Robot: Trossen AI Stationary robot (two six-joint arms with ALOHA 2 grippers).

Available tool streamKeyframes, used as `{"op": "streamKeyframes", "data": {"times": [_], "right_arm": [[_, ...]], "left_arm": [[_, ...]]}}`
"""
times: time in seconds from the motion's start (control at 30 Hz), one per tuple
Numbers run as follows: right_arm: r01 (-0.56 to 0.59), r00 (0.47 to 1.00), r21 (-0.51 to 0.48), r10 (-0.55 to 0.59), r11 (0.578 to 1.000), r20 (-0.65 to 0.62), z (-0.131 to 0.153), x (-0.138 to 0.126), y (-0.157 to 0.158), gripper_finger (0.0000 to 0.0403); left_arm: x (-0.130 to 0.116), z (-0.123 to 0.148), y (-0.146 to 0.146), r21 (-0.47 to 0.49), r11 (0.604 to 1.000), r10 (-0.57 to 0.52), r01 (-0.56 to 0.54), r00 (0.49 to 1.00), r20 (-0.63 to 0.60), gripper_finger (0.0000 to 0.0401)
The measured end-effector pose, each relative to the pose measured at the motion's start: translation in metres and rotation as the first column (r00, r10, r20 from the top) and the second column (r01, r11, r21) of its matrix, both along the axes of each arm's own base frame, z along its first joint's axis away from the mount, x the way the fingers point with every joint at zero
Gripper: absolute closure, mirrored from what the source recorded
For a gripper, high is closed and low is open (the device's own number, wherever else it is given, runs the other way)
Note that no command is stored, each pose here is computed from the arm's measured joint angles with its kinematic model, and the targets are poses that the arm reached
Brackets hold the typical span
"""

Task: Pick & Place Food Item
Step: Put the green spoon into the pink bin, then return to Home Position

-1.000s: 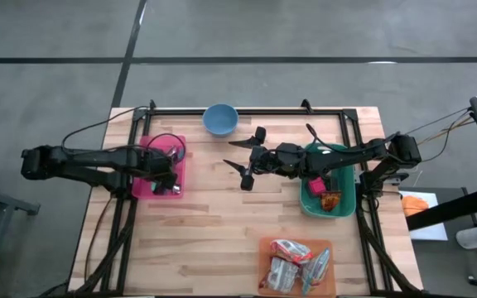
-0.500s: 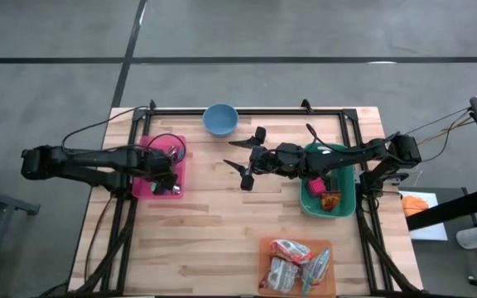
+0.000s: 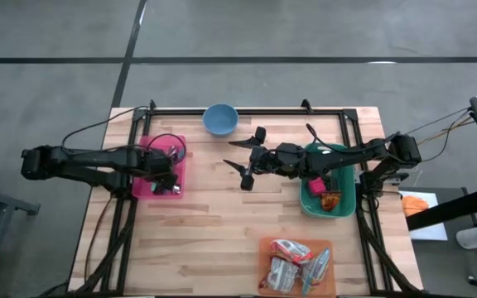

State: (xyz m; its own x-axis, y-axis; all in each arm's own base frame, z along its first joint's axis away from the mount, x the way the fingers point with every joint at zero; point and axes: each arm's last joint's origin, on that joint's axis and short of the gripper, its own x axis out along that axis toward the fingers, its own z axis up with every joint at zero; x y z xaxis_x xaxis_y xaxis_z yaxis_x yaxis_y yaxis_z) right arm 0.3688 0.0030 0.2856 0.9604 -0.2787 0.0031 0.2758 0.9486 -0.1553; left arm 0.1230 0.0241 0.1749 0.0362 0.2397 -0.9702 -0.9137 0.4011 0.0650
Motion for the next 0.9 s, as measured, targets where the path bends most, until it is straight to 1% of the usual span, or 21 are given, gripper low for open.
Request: {"op": "streamKeyframes", "data": {"times": [0.07,0.13,0.37,0.5,0.6,0.77,0.9], "right_arm": [[0.000,1.000,0.000,0.000,1.000,0.000,0.000,0.000,0.000,0.0138],[0.000,1.000,0.000,0.000,1.000,0.000,0.000,0.000,0.000,0.0138],[0.000,1.000,0.000,0.000,1.000,0.000,0.000,0.000,0.000,0.0138],[0.000,1.000,0.000,0.000,1.000,0.000,0.000,0.000,0.000,0.0138],[0.000,1.000,0.000,0.000,1.000,-0.001,0.000,0.000,0.000,0.0138],[0.000,1.000,0.000,0.000,1.000,-0.001,0.000,0.000,0.000,0.0138],[0.001,1.000,0.000,-0.001,1.000,0.000,0.000,0.000,0.000,0.0138]], "left_arm": [[0.000,0.000,0.000,0.000,1.000,-0.001,0.001,1.000,0.001,0.0356],[0.000,0.000,0.000,0.001,1.000,0.000,0.000,1.000,0.002,0.0337],[0.001,0.000,0.000,0.001,1.000,0.001,-0.001,1.000,0.008,0.0244],[0.002,0.000,0.000,0.003,1.000,0.017,-0.017,1.000,0.025,0.0205],[0.003,0.001,0.000,0.003,1.000,0.020,-0.020,0.999,0.031,0.0190],[0.010,0.013,0.001,-0.001,1.000,0.024,-0.024,0.995,0.093,0.0187],[0.017,0.030,0.001,0.017,0.999,-0.035,0.033,0.988,0.148,0.0187]]}}
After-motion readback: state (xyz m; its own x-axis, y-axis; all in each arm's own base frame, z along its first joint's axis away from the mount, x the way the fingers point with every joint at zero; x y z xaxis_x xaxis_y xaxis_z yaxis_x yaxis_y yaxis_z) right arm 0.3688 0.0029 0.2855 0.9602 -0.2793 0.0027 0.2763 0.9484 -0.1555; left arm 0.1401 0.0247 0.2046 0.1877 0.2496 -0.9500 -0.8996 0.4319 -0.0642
